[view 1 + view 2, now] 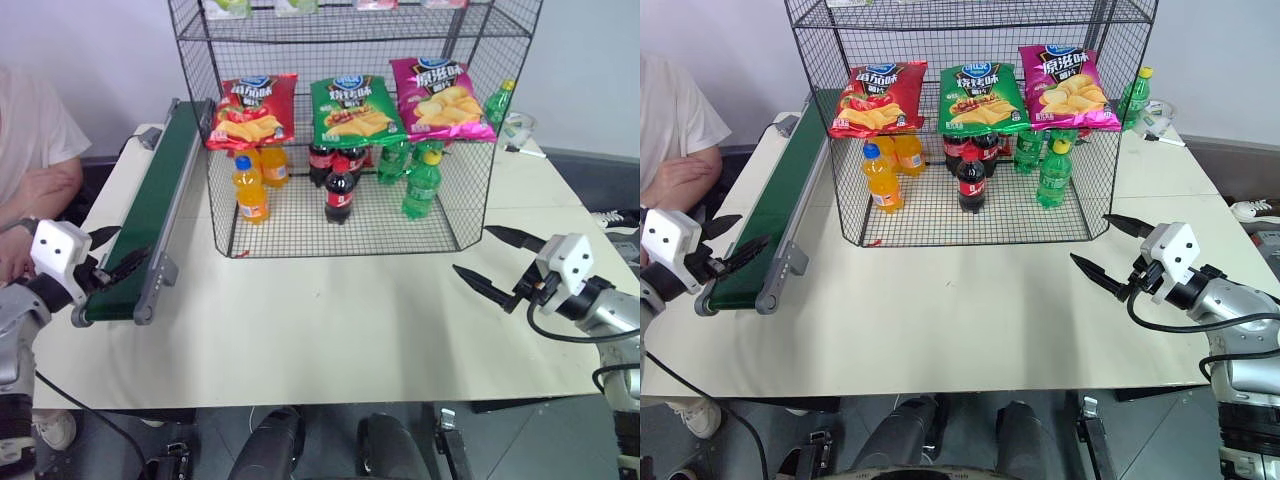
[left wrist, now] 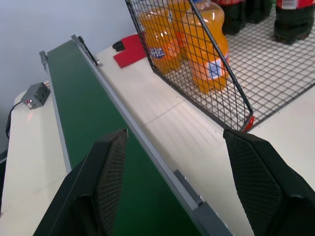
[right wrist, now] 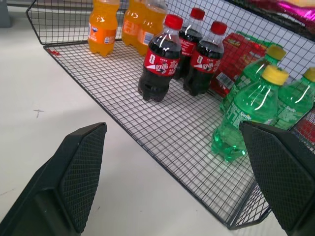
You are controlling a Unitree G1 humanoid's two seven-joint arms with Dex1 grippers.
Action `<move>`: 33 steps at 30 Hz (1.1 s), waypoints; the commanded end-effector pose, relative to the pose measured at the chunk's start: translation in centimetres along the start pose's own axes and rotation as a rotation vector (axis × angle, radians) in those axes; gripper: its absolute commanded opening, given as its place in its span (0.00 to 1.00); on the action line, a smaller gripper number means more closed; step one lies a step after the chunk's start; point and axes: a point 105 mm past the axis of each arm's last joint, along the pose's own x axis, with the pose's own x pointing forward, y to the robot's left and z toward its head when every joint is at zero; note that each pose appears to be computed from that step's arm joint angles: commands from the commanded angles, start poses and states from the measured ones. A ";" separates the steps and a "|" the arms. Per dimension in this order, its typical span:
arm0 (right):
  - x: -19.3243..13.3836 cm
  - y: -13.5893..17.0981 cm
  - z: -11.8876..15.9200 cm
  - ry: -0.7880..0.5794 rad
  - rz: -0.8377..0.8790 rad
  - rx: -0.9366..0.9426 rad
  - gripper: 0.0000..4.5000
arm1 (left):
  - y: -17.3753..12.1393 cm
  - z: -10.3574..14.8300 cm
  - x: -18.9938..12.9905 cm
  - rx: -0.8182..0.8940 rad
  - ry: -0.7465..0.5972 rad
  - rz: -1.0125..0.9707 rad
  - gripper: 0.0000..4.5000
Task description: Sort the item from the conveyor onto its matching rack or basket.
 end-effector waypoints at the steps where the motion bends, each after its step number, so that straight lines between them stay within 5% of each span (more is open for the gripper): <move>1: -0.1 -0.8 1.0 -0.023 -0.024 -0.054 1.00 | 0.5 1.1 0.4 0.026 -0.036 0.010 0.72; 33: 0.6 -1.3 0.5 -0.037 -0.034 -0.083 1.00 | 0.5 -0.7 1.3 -0.006 -0.055 -0.005 0.72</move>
